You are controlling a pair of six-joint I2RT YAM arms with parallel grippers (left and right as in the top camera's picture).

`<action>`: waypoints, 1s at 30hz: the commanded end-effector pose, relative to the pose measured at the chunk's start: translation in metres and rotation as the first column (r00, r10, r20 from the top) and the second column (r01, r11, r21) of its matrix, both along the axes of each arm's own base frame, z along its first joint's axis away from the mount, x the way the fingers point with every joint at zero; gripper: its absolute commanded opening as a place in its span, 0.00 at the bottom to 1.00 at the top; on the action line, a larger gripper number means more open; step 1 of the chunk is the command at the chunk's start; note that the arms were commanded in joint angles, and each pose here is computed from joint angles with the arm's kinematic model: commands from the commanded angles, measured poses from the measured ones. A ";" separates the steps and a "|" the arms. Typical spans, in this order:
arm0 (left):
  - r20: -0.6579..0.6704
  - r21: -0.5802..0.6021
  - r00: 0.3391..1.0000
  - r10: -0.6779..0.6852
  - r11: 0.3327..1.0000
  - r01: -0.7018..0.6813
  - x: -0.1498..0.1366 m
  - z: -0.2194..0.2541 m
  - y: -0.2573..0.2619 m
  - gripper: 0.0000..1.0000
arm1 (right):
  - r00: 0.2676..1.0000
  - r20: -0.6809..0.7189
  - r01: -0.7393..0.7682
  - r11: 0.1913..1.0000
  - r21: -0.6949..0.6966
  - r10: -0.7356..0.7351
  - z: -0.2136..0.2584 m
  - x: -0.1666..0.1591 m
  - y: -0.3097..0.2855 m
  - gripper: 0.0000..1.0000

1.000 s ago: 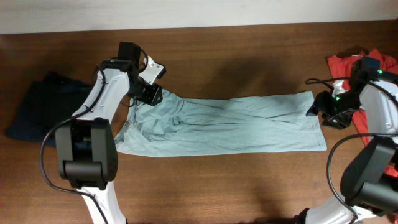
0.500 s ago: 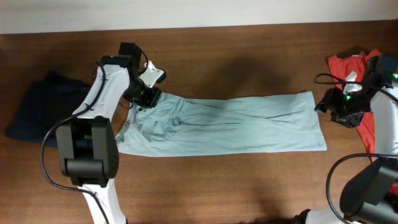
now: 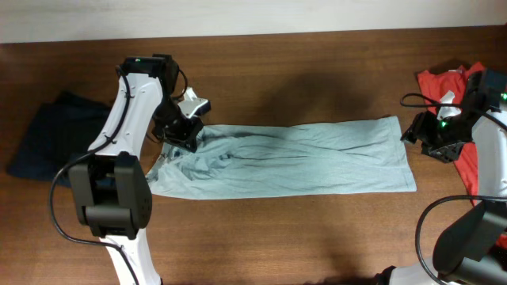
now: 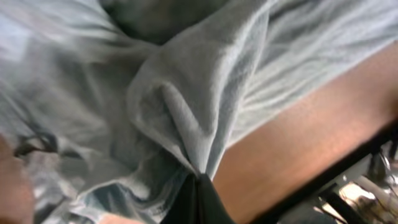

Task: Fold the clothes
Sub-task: 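Lower the left gripper onto the strip's left end and grasp it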

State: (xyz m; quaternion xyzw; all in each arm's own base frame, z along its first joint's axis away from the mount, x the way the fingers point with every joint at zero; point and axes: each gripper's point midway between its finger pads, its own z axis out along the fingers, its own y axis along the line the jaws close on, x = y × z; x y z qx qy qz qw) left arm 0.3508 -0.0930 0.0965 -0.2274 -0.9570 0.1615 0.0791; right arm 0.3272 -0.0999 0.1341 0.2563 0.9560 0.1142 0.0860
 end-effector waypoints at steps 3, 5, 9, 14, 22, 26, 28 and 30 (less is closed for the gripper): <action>-0.025 -0.049 0.999 -0.022 0.999 0.021 -0.013 0.015 -0.014 0.13 | 0.999 0.037 -0.007 1.000 -0.013 0.007 0.012 0.003 -0.002 0.62; -0.041 -0.047 0.999 -0.027 0.999 0.025 -0.017 0.015 -0.015 0.20 | 0.999 0.037 -0.007 1.000 -0.012 0.007 0.012 0.003 -0.002 0.62; -0.041 -0.045 0.999 -0.028 0.999 0.026 -0.017 0.015 -0.015 0.30 | 0.999 0.037 -0.007 1.000 -0.012 0.007 0.012 0.003 -0.002 0.61; 0.099 -0.074 0.995 -0.028 0.997 0.036 0.015 0.011 -0.023 0.33 | 0.999 0.038 -0.007 1.000 -0.013 0.007 0.012 0.003 -0.002 0.62; 0.164 -0.062 0.977 -0.133 0.987 0.145 0.029 -0.012 -0.054 0.43 | 0.999 0.031 -0.007 1.000 -0.010 0.007 0.012 0.001 -0.001 0.62; 0.110 0.038 0.976 -0.188 0.982 0.185 0.025 -0.041 -0.052 0.42 | 1.000 0.031 -0.007 1.000 -0.010 0.007 0.012 0.001 -0.001 0.62; 0.078 0.062 0.977 -0.197 0.979 0.193 0.023 -0.054 -0.050 0.41 | 1.000 0.031 -0.007 1.000 -0.010 0.007 0.012 0.001 -0.001 0.62; 0.059 0.079 0.978 -0.201 0.977 0.196 0.022 -0.064 -0.048 0.38 | 1.000 0.031 -0.007 1.000 -0.010 0.007 0.012 0.001 -0.001 0.62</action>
